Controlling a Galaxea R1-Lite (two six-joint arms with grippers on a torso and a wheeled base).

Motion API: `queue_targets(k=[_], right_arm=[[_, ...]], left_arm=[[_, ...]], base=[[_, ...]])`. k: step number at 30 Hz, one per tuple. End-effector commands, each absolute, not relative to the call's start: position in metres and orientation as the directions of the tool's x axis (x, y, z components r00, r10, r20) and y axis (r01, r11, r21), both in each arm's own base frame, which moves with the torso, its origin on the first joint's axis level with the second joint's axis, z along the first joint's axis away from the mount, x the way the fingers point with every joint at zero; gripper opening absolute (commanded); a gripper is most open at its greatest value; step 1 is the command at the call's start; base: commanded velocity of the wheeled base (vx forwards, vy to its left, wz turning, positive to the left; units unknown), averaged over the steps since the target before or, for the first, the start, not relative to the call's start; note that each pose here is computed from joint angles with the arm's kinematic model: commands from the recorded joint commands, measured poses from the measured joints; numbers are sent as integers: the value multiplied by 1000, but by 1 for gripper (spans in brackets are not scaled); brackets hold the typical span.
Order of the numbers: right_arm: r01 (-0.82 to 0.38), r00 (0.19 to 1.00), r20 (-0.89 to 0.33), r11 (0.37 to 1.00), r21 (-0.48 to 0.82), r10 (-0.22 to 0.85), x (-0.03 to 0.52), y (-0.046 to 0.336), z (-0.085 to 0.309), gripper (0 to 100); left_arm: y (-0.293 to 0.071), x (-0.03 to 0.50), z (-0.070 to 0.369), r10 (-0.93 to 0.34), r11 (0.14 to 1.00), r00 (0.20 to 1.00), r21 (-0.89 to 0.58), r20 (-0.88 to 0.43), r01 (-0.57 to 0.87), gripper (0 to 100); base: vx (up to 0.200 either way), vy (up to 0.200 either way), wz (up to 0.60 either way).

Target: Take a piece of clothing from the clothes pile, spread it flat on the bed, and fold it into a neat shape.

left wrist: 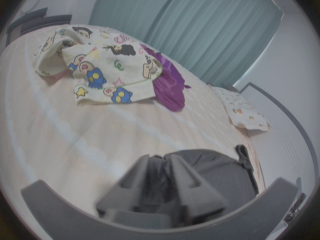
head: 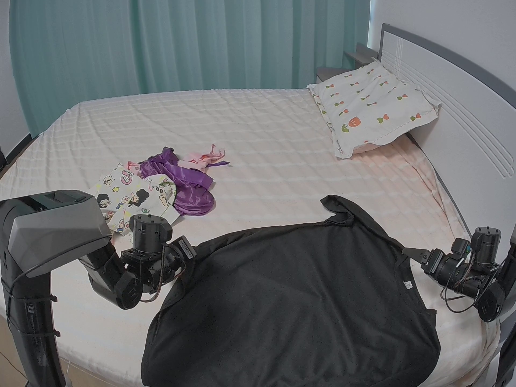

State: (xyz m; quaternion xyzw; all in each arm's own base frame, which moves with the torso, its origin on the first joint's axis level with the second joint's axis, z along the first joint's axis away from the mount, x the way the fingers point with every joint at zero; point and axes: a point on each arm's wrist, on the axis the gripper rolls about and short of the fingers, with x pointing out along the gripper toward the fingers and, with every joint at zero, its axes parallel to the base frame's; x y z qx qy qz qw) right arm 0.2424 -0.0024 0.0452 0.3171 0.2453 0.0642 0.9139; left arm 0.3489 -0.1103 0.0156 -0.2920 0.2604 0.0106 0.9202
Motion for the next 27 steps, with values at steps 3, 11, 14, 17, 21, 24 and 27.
queue_targets(k=[3,11,14,17,21,24,27], right_arm=[[44,867,-416,790,611,273,244,-2,42,100],[49,864,-423,790,611,273,243,-2,41,100],[54,861,-429,790,611,274,244,-2,39,100],[57,859,-433,790,610,272,245,-3,37,100],[57,859,-433,790,610,272,245,-3,37,100],[60,858,-436,791,609,271,245,-3,36,100],[59,859,-435,791,609,271,245,-3,36,100]], left_arm=[[-98,370,16,-68,820,881,-529,-469,-218,0],[-81,396,19,-20,804,894,-539,-447,-251,0],[-79,402,19,-14,812,894,-527,-447,-251,0],[-74,412,18,1,824,887,-502,-461,-262,0],[-72,417,16,6,824,882,-497,-472,-271,0],[-71,424,16,6,822,887,-502,-463,-268,100],[-70,429,13,10,821,889,-504,-459,-269,100]], base=[[0,0,0],[0,0,0],[0,0,0],[0,0,0],[0,0,0],[0,0,0],[0,0,0]])
